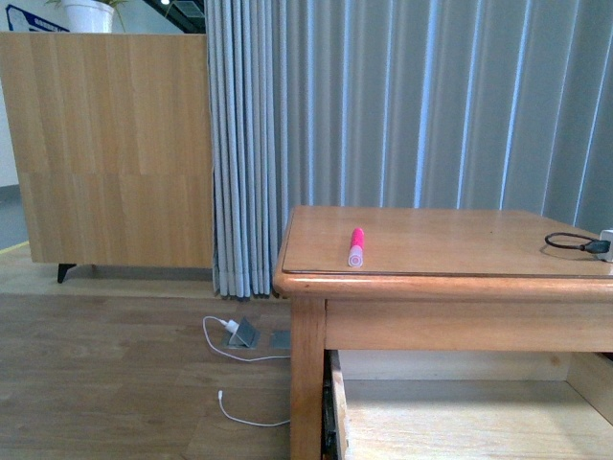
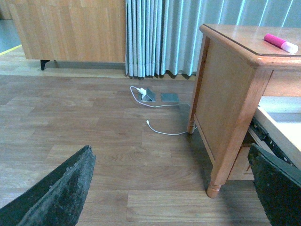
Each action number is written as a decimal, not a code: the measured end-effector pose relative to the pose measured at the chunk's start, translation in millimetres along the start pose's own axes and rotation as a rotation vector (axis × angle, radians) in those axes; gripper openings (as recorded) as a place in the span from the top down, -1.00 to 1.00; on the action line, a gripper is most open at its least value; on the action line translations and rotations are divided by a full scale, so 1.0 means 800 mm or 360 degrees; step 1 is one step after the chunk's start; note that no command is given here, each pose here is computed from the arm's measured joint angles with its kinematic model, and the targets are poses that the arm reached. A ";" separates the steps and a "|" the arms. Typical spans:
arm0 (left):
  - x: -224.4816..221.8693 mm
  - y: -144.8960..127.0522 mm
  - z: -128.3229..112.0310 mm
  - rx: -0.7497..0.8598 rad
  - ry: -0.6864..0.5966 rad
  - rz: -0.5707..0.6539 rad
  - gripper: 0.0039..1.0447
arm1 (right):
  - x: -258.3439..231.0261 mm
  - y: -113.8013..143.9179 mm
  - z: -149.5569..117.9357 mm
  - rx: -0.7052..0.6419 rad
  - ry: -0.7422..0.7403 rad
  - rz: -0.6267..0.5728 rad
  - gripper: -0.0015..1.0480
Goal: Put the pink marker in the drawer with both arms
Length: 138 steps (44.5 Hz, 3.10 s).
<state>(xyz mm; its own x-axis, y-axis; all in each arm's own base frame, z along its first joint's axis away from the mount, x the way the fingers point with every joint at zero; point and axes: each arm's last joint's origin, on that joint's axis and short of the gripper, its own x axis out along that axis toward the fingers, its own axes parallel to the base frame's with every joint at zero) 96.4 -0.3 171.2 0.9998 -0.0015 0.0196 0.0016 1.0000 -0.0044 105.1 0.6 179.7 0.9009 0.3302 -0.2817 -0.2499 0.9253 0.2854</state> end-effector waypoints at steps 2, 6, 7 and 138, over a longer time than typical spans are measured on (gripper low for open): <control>0.000 0.000 0.000 0.0000 0.0000 0.0000 -0.89 | 0.000 0.000 0.000 0.0000 0.0000 0.0000 -0.84; 0.000 0.000 0.000 0.0000 0.0000 0.0000 -0.89 | -0.001 0.001 0.001 -0.0084 -0.0106 -0.0069 -0.75; 0.000 0.000 0.000 0.0000 0.0000 -0.0001 -0.89 | -0.001 0.001 0.000 -0.0183 -0.0250 -0.0213 -0.65; 0.445 -0.299 0.081 0.0088 0.0533 -0.0612 -0.89 | -0.010 0.003 0.002 -0.0386 -0.0532 -0.0485 -0.84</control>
<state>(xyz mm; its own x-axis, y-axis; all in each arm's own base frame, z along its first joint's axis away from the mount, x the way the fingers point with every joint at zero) 450.8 -239.9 244.0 0.8784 -0.3619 -0.3122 0.3788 0.9255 -0.0070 97.6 -0.3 183.7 1.0000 -0.0023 0.0006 0.0023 1.0000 0.0040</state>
